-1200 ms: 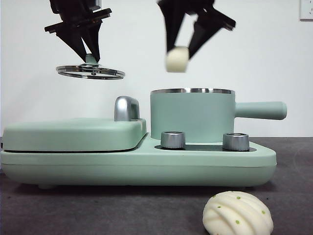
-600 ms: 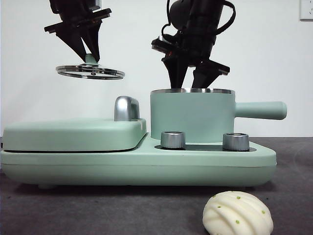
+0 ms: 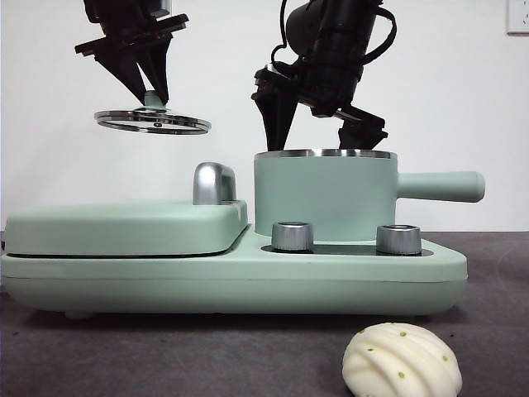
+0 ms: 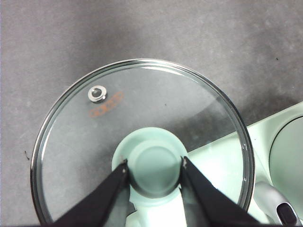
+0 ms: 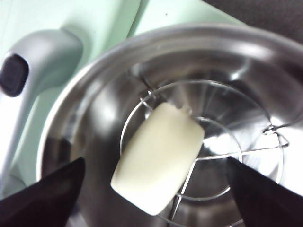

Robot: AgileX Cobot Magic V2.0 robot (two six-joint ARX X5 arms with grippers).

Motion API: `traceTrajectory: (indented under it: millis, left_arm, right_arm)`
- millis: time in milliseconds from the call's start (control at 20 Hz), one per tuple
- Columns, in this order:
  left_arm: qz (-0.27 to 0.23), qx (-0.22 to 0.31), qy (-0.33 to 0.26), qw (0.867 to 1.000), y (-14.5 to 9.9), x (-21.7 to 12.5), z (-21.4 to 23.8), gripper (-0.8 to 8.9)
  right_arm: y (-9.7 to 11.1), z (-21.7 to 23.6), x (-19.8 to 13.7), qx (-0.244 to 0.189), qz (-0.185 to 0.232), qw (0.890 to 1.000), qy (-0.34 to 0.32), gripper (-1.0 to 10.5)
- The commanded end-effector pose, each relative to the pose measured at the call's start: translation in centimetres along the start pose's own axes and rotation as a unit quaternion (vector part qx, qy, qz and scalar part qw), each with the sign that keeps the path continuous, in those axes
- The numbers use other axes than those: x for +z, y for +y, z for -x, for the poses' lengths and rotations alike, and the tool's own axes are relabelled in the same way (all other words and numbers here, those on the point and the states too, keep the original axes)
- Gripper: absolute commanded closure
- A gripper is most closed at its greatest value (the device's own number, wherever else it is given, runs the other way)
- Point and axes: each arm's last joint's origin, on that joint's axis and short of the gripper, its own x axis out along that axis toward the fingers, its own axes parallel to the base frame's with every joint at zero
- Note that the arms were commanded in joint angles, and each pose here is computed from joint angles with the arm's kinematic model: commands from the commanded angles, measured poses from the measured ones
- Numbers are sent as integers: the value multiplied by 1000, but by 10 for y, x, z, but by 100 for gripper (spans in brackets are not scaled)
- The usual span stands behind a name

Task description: Put the buns in a small steamer

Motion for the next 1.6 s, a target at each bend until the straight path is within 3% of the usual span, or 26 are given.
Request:
traceTrajectory:
  millis: [50, 350, 700, 1050, 1350, 1600]
  left_arm:
    - [-2, 3, -37, 999, -2, 6, 17, 795]
    - [0, 1, -26, 1000, -2, 4, 17, 795]
    - [0, 0, -26, 1000, -5, 5, 17, 795]
    - [-1, -1, -26, 1000, -6, 5, 17, 795]
    - [-2, -3, -26, 1000, -8, 5, 16, 795]
    - [-3, -3, -28, 1000, -8, 5, 16, 795]
  right_arm:
    - [3, 16, 3, 1, 4, 1000, -3, 458]
    - [24, 83, -27, 1, 28, 997, -69, 458]
    - [62, 126, -132, -2, 86, 994, -65, 458]
    - [69, 94, -218, -32, 125, 992, 10, 458]
    - [68, 38, -228, -16, 98, 995, -8, 458]
    - [67, -13, -243, -6, 105, 994, -3, 459]
